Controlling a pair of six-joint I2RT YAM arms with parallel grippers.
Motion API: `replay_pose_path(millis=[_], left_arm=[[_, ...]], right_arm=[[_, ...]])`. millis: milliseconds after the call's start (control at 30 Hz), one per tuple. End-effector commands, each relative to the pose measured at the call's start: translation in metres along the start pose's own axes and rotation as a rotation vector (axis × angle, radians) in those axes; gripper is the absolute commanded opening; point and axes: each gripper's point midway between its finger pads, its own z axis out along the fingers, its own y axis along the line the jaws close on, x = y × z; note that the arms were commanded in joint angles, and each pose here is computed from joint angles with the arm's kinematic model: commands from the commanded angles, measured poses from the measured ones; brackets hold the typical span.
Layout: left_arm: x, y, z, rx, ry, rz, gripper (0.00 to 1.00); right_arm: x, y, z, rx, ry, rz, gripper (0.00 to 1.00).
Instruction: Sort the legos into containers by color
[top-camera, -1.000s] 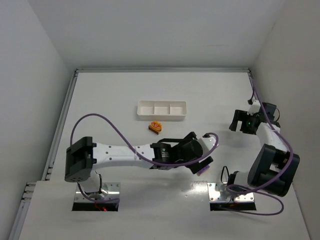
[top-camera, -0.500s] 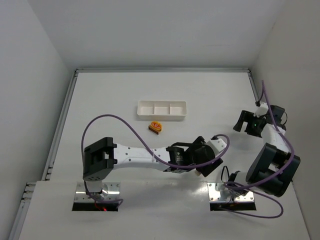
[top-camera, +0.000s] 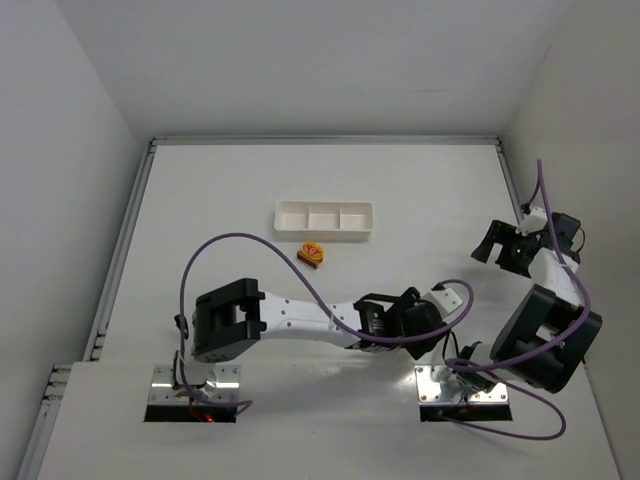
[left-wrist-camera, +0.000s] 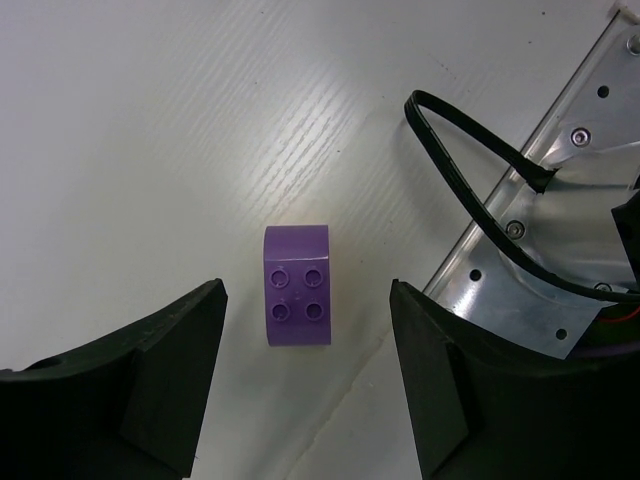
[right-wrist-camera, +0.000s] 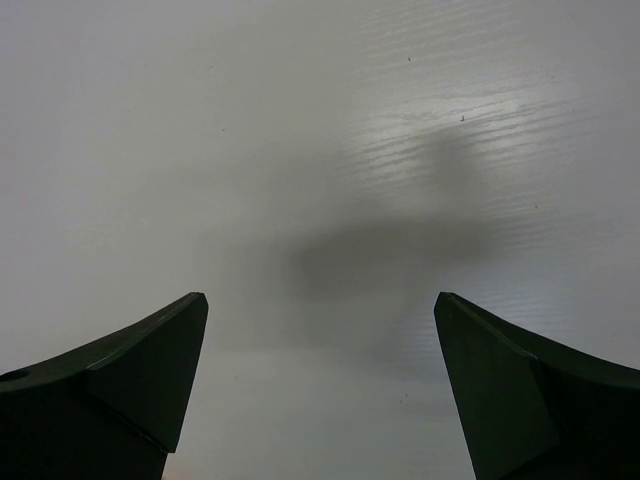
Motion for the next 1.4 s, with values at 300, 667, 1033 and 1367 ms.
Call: replay_pose_path(millis=[300, 667, 1033, 1367], left_arm=[[0.01, -0.015, 0.02, 0.023, 0.048, -0.018, 0.71], [0.025, -0.011, 0.023, 0.01, 0.081, -0.017, 0.67], [0.033, -0.001, 0.035, -0.018, 0.114, -0.018, 0.52], [0.016, 0.019, 0.031, -0.058, 0.067, -0.019, 0.44]], right_arm=[[-0.024, 0.0, -0.009, -0.023, -0.063, -0.002, 0.96], [-0.021, 0.0, -0.008, -0.038, -0.053, 0.004, 0.96], [-0.021, -0.001, -0.009, -0.042, -0.057, 0.01, 0.96], [-0.018, 0.0, -0.009, -0.066, -0.049, 0.016, 0.96]])
